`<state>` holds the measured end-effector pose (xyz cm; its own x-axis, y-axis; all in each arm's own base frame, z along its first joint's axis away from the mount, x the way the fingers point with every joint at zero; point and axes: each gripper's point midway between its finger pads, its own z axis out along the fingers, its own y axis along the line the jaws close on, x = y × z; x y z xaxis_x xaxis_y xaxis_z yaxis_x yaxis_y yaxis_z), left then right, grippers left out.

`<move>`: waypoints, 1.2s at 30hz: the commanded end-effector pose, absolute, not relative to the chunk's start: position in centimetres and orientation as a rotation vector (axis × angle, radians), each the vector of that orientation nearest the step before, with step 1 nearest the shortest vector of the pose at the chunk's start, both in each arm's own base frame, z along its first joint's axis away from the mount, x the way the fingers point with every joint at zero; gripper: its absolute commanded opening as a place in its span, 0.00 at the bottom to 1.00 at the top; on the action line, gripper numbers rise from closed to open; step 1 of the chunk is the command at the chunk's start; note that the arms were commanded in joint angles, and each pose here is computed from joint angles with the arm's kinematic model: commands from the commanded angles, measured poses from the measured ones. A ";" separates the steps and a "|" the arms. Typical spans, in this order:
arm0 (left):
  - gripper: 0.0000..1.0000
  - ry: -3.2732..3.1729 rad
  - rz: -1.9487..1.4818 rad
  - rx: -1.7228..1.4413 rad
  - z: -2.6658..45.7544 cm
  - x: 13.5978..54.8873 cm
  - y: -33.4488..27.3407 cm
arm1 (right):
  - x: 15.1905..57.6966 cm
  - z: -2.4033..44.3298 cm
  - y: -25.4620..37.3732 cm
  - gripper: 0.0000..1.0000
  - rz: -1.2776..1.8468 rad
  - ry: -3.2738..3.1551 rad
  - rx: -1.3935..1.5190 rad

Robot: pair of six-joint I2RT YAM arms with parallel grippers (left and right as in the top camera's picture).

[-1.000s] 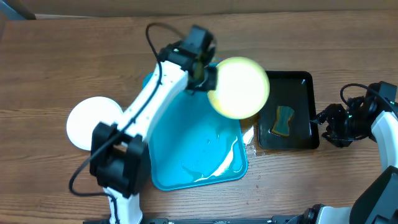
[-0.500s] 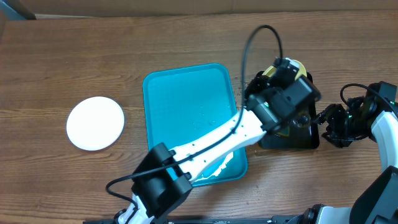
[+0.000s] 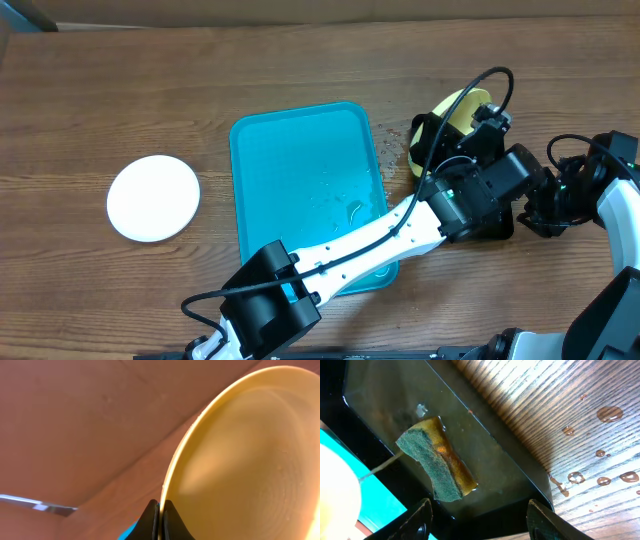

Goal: Clean dirty plates on tray and stack at the side
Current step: 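Tilt the yellow plate over the black tray with the left gripper to drain, then carry the yellow plate left and stack it on the white plate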

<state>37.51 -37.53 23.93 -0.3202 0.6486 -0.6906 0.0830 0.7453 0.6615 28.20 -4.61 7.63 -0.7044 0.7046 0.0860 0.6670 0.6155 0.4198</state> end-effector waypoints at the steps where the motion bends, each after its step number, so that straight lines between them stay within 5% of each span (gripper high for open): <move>1: 0.04 1.789 0.699 0.533 25.5 37.3 -36.9 | 28.7 8.3 -4.7 0.63 0.669 2.726 1.116; 18: 0.04 1.792 0.687 0.531 25.6 37.2 -36.9 | 28.7 8.3 -4.7 0.63 0.667 2.727 1.115; 23: 0.04 2.019 0.430 0.594 20.6 37.3 -37.4 | 28.6 8.3 -4.6 0.63 0.668 2.728 1.116; 34: 0.04 1.966 0.413 0.425 27.5 39.2 -33.8 | 28.6 8.3 -4.6 0.63 0.668 2.731 1.113; 36: 0.04 1.997 0.327 0.671 26.0 38.2 -36.4 | 28.6 8.3 -4.6 0.63 0.669 2.731 1.113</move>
<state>39.23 -34.76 22.46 -0.4459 0.5589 -0.6991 0.2021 0.8237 0.5297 28.22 -4.61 7.63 -0.7067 0.7025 0.0839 0.6642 0.6179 0.4207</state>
